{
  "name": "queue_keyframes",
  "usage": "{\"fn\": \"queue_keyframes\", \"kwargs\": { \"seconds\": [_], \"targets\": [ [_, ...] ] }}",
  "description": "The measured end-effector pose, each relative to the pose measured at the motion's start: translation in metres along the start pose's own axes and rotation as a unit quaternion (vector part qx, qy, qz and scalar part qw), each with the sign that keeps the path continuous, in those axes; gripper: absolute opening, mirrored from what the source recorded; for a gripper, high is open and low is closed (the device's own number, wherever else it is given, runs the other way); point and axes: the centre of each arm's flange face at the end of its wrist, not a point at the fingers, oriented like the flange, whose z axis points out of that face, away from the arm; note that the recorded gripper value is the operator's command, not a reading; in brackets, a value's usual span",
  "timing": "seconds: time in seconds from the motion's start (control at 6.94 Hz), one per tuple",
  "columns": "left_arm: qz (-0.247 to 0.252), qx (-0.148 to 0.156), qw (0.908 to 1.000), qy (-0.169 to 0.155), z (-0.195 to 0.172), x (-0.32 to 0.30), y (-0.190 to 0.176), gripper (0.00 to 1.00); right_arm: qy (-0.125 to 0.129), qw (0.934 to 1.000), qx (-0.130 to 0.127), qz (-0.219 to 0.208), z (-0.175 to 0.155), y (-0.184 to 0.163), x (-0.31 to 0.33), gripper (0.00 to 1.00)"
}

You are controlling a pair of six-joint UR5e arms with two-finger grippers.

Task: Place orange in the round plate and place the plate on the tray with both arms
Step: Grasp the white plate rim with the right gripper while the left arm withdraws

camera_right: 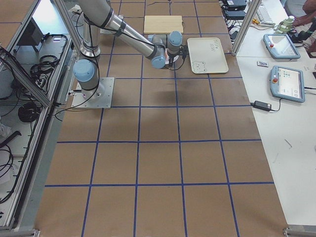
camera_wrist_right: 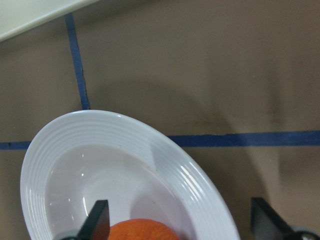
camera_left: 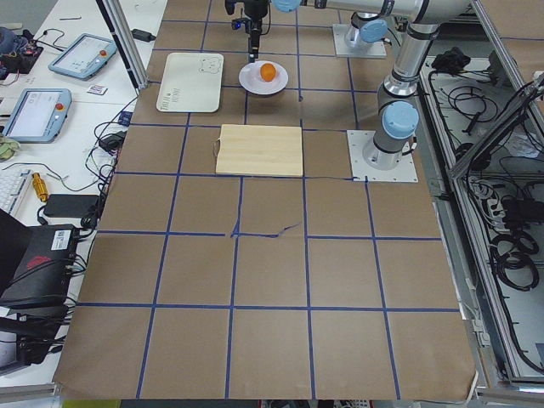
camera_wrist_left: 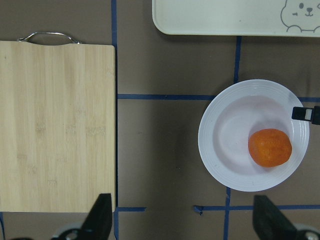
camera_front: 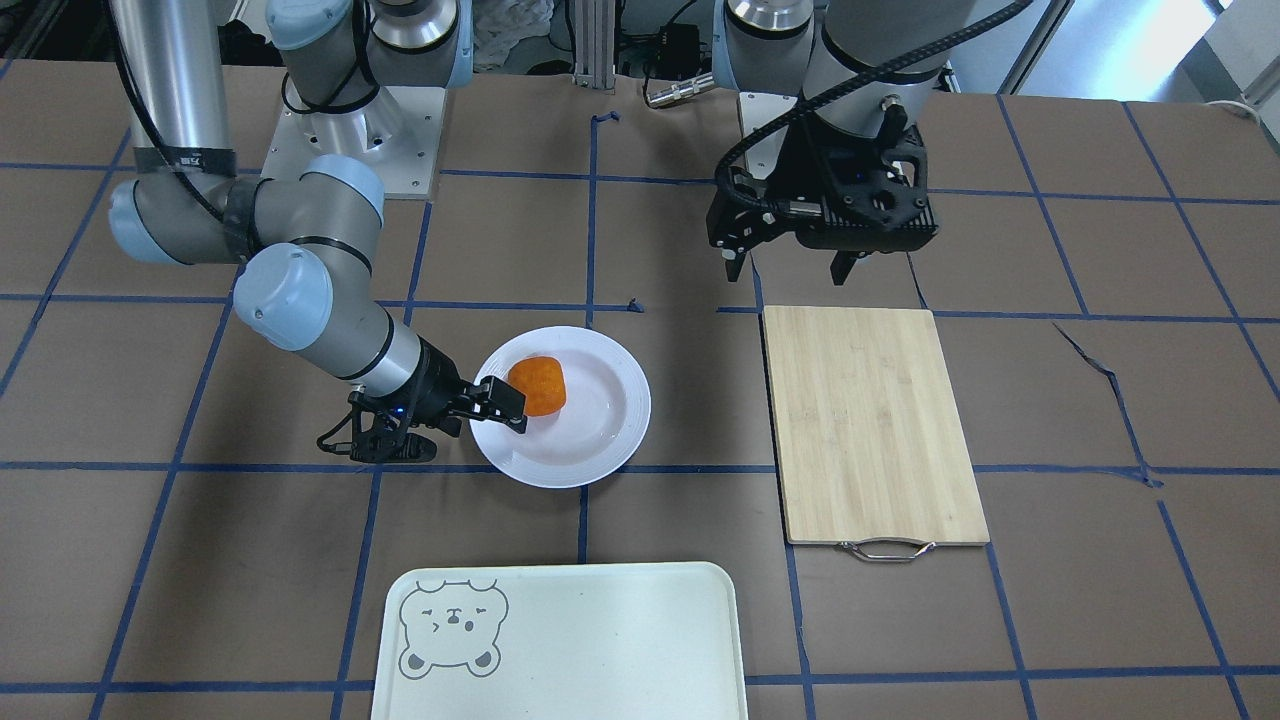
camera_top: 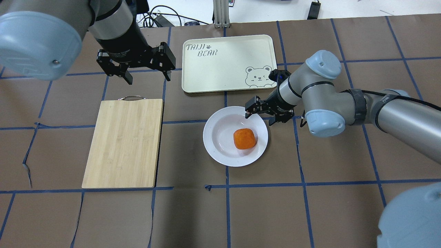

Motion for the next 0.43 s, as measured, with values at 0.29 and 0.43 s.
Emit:
{"fn": "queue_keyframes", "kwargs": {
  "seconds": [0.29, 0.43],
  "targets": [
    [0.003, 0.011, 0.9999, -0.001, -0.006, -0.023, -0.007, 1.00, 0.000, 0.9999, -0.011, 0.005, 0.020, 0.011, 0.009, 1.00],
    [0.004, 0.013, 0.9999, -0.002, -0.007, -0.026, -0.006, 1.00, -0.001, 0.9999, -0.010, 0.006, 0.028, 0.016, 0.012, 0.82]
  ]
}}
